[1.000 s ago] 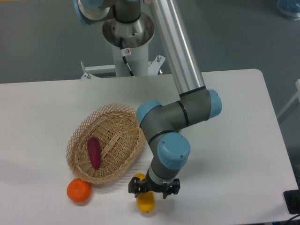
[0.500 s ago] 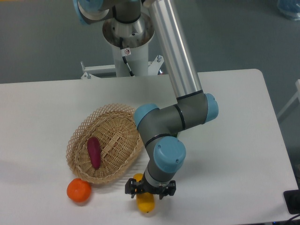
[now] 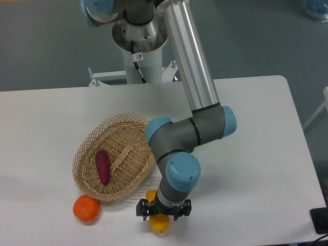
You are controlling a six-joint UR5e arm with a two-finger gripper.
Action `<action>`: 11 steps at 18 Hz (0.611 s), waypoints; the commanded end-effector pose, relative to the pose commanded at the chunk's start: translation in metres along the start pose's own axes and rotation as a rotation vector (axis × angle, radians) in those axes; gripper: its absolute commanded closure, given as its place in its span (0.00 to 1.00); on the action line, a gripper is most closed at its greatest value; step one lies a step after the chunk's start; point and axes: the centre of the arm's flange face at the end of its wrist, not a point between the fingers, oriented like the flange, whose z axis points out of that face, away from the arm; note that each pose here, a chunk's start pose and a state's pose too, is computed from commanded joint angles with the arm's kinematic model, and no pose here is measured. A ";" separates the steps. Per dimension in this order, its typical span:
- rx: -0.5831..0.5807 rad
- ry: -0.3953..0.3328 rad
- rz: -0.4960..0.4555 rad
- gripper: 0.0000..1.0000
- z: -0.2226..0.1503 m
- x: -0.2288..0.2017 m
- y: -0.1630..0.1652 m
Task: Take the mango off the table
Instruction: 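Close the gripper fingers around the mango's end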
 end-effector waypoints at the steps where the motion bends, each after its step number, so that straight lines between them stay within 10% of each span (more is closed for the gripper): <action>1: -0.001 0.000 0.000 0.21 0.000 0.000 0.000; 11: 0.025 -0.006 0.012 0.37 -0.019 0.004 -0.002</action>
